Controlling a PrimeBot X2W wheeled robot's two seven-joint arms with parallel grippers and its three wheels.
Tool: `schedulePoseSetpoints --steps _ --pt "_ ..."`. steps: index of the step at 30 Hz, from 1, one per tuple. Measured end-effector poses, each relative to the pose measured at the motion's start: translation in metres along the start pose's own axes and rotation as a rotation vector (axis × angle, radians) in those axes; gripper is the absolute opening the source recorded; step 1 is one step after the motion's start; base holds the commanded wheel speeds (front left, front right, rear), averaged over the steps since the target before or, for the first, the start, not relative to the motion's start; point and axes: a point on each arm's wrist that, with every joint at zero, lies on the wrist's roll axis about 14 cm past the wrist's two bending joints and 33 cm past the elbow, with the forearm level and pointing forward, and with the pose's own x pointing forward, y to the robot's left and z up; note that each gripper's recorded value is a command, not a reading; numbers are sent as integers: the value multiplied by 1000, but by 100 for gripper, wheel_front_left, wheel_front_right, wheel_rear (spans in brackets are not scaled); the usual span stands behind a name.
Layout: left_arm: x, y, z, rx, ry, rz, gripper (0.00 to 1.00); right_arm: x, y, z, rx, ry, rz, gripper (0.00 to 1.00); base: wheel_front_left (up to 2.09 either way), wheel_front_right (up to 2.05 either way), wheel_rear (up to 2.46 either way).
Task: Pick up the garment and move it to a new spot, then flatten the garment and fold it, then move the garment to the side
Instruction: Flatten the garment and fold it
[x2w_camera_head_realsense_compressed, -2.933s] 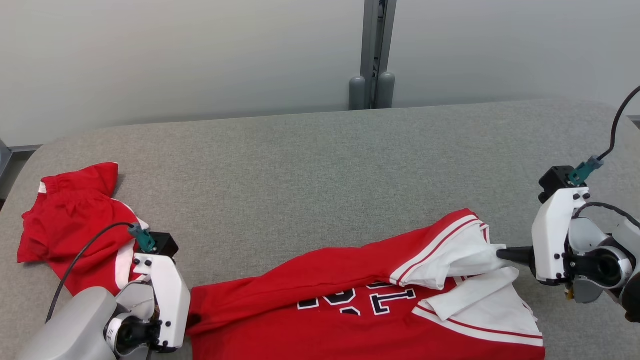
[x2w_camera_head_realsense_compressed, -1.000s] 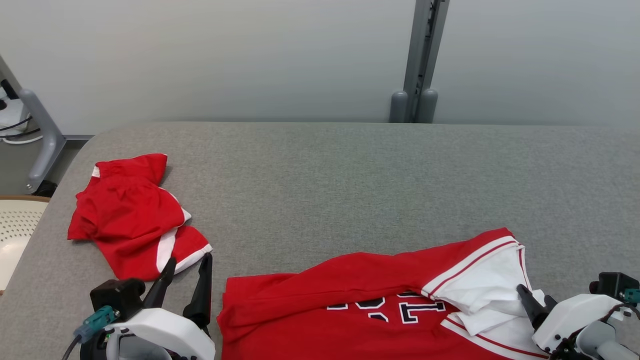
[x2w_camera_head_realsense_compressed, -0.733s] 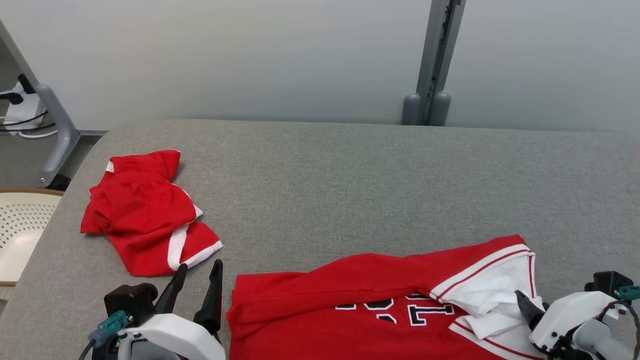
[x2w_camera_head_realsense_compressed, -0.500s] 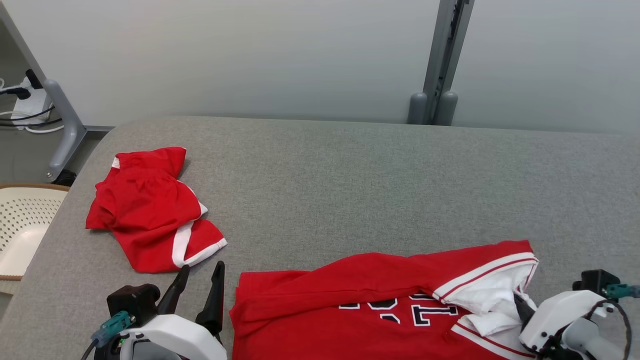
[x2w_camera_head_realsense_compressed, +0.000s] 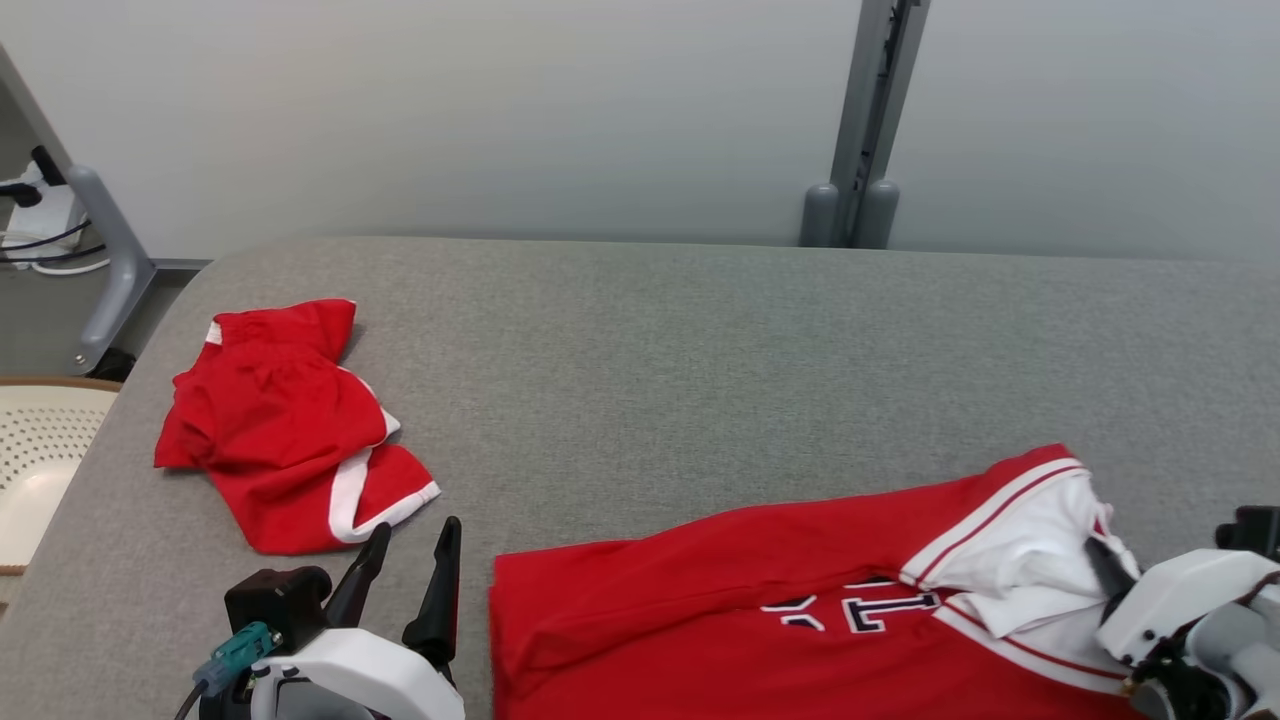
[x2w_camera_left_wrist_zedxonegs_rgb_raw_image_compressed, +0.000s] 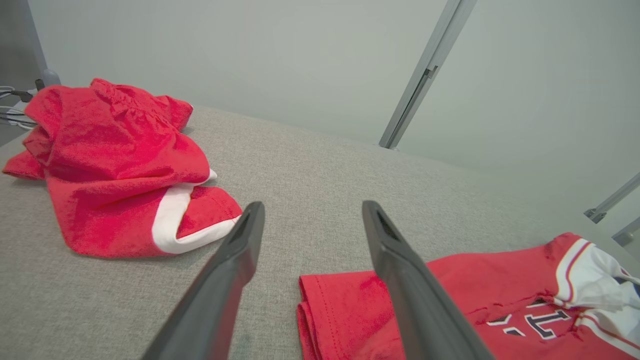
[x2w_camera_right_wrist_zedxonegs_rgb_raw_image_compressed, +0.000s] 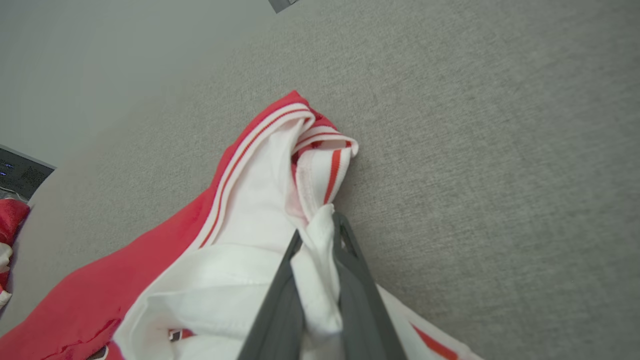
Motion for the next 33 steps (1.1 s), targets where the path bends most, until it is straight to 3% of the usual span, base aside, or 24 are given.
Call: schedulePoseSetpoints --steps 9,14,20,25,33 --pt "9 -20 -1 24 -15 -58 100 -28 -62 50 -10 -147 -140 0 0 0 0" --pt "13 -27 -4 24 -9 -79 100 -34 -63 71 -29 -220 -137 0 0 0 0" --pt "13 -25 -2 32 -18 -76 100 -34 -21 108 -80 -336 -8 0 0 0 0" --pt "11 -15 9 67 -60 -53 100 -33 29 114 -153 -367 141 0 0 0 0" --pt "3 -7 46 141 -211 -23 100 -28 106 69 -185 -266 365 0 0 0 0"
